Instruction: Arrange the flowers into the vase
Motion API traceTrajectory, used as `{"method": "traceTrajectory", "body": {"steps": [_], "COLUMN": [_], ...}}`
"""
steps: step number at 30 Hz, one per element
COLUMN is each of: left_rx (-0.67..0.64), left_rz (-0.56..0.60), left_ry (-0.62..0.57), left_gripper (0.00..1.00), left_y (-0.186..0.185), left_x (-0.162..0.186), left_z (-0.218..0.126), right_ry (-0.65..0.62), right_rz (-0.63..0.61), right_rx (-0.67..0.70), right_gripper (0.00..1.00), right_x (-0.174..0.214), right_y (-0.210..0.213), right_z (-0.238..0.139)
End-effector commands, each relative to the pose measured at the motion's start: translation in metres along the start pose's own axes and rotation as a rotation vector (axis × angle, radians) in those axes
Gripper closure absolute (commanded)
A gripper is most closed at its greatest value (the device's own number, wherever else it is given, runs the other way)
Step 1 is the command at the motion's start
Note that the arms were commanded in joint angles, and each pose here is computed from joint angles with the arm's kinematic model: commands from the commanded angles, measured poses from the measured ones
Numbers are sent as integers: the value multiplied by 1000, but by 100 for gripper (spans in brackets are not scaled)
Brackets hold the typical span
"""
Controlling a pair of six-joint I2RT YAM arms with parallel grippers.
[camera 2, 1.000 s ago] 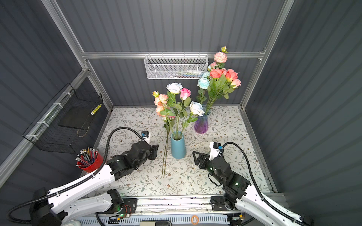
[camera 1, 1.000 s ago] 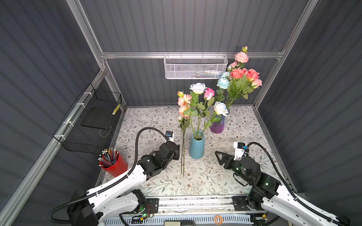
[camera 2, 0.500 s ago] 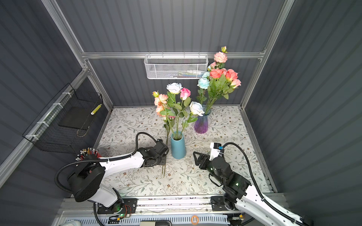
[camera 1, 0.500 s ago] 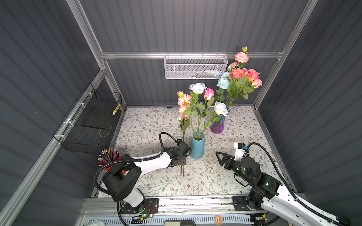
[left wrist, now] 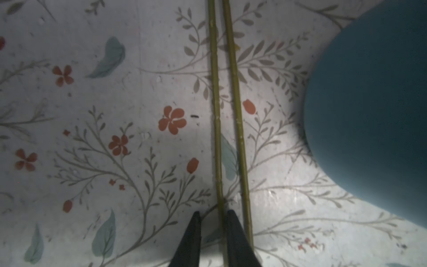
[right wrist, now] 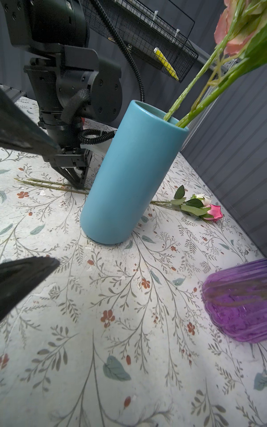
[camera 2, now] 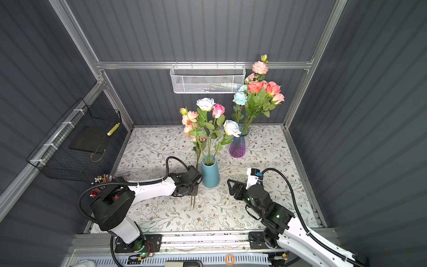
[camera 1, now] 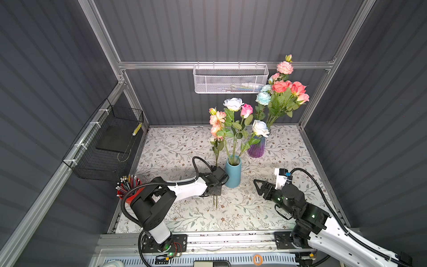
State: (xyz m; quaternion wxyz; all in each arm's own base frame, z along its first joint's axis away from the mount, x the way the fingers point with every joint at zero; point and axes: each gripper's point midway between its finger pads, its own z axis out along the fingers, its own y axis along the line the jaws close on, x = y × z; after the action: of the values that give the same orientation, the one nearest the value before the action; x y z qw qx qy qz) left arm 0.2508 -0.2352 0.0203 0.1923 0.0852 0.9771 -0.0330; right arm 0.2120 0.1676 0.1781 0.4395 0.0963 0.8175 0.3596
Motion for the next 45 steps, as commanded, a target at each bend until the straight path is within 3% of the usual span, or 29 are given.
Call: {"method": "traceTrajectory", "body": {"steps": [1, 5, 16, 27, 29, 34, 37, 45], "left_rx": [-79, -144, -127, -88, -107, -109, -127, -38], "left_rz": [8, -5, -179, -161, -165, -158, -150, -171], "left_ry": [72, 57, -99, -62, -64, -76, -54, 7], "left_gripper": [86, 100, 100, 100, 82, 64, 65, 80], "left_y": [17, 33, 89, 92, 95, 95, 94, 76], "left_x": [18, 20, 6, 21, 20, 13, 11, 21], "left_z": [10, 6, -47, -44, -46, -53, -55, -42], "right_ry": [-23, -28, -31, -19, -19, -21, -19, -17], "right_rz": [16, 16, 24, 28, 29, 29, 31, 36], "right_rx": [-3, -1, -2, -14, -13, -14, -17, -14], "right_gripper": [29, 29, 29, 29, 29, 29, 29, 29], "right_x": [-6, -8, -7, -6, -7, -7, -7, -5], "right_y": [1, 0, -1, 3, 3, 3, 4, 2], "right_z": [-4, -6, -7, -4, -4, -4, -4, -2]}}
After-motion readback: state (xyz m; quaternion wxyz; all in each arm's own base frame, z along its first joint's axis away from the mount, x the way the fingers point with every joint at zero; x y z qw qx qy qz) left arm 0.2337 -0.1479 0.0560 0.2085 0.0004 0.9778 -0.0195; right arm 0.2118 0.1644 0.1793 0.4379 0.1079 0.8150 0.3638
